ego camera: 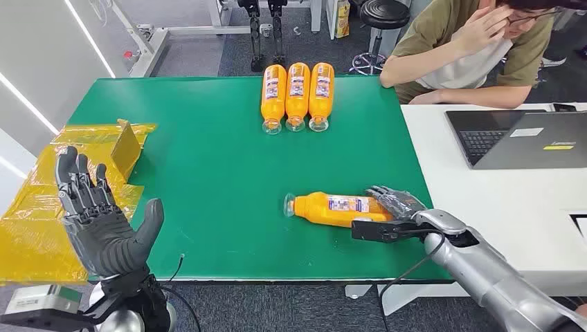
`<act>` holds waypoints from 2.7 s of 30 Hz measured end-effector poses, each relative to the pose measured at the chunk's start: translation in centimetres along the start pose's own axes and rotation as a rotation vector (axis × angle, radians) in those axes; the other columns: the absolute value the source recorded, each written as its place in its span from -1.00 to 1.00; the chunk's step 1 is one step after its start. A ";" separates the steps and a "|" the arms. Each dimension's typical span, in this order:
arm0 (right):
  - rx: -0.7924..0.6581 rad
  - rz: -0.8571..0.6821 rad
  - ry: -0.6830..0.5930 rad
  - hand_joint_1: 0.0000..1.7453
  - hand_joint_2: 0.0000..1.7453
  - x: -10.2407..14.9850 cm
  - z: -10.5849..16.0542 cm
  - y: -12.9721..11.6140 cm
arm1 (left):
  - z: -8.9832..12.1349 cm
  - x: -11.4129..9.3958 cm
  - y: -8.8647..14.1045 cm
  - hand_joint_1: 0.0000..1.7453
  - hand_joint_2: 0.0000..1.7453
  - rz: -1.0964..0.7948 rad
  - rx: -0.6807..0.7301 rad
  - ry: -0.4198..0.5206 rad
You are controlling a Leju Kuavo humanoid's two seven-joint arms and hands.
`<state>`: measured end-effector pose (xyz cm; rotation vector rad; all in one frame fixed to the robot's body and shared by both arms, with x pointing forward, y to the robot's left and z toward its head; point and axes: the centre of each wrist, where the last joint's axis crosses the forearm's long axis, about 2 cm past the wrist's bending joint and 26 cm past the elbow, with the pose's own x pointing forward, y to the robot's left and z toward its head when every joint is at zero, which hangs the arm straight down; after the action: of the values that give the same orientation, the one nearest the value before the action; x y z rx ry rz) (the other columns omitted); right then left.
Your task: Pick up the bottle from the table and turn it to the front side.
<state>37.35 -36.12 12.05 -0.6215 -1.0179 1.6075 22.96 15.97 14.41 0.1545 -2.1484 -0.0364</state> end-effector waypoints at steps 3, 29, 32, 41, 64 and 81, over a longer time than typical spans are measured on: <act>-0.009 -0.003 -0.003 1.00 1.00 0.2 -0.1 0.2 | 0.0 0.0 0.0 -1.00 1.00 0.000 0.000 0.001; -1.092 -0.480 -0.423 0.93 1.00 15.1 0.2 2.2 | 1.1 -0.2 -1.8 -1.00 1.00 0.197 -0.074 0.062; -1.122 -0.566 -0.428 1.00 1.00 16.9 0.7 2.7 | 1.2 -0.3 -2.6 -1.00 1.00 0.284 -0.157 0.082; -1.040 -0.670 -0.346 1.00 1.00 18.8 2.2 4.7 | 1.4 0.3 -4.2 -1.00 1.00 0.503 -0.429 0.060; -1.066 -0.227 -0.546 1.00 1.00 23.2 5.9 5.5 | 0.5 -0.8 -4.8 -1.00 1.00 0.504 -0.487 0.082; -0.766 -0.142 -0.470 1.00 1.00 23.6 5.0 5.5 | 1.7 -1.4 -4.1 -1.00 1.00 0.468 -0.437 0.128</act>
<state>23.83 -15.37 12.34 -0.6556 -2.0197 1.2284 22.65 12.05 11.96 -0.5825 -1.9490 -0.2149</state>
